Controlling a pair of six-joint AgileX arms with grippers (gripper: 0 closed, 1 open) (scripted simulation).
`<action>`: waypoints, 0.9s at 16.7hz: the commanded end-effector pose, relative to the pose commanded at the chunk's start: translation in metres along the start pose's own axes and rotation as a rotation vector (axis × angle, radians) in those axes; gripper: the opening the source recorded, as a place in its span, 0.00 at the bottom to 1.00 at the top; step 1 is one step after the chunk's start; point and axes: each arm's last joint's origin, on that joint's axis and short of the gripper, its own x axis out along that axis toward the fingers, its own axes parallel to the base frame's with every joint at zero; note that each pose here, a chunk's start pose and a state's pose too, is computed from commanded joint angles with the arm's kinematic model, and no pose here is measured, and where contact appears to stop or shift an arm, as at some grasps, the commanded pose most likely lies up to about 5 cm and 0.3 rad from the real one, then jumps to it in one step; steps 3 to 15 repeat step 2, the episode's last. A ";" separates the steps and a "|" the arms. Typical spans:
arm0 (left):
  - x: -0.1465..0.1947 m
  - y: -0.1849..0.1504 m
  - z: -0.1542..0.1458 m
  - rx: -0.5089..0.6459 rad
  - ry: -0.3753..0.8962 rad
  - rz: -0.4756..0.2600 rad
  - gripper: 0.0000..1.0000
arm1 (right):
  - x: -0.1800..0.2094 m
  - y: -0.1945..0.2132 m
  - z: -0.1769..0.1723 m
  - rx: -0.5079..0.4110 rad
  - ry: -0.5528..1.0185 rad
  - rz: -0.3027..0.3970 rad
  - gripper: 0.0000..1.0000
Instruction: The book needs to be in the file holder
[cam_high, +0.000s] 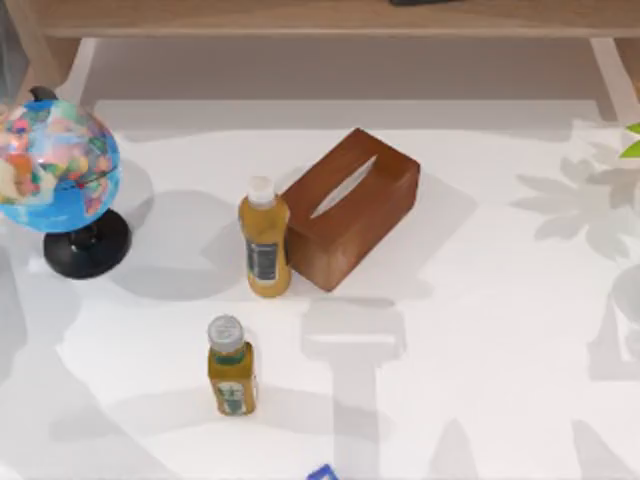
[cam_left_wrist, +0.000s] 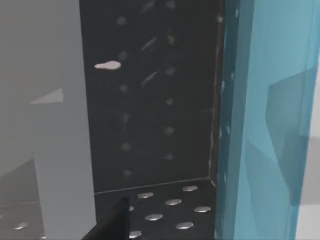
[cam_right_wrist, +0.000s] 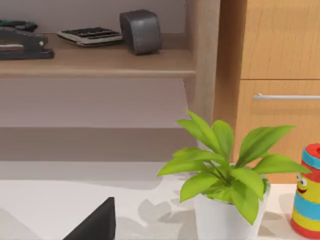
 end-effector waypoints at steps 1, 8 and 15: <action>0.000 0.000 0.000 0.000 0.000 0.000 1.00 | 0.000 0.000 0.000 0.000 0.000 0.000 1.00; 0.000 0.000 0.000 0.000 0.000 0.000 1.00 | 0.000 0.000 0.000 0.000 0.000 0.000 1.00; 0.000 0.000 0.000 0.000 0.000 0.000 1.00 | 0.000 0.000 0.000 0.000 0.000 0.000 1.00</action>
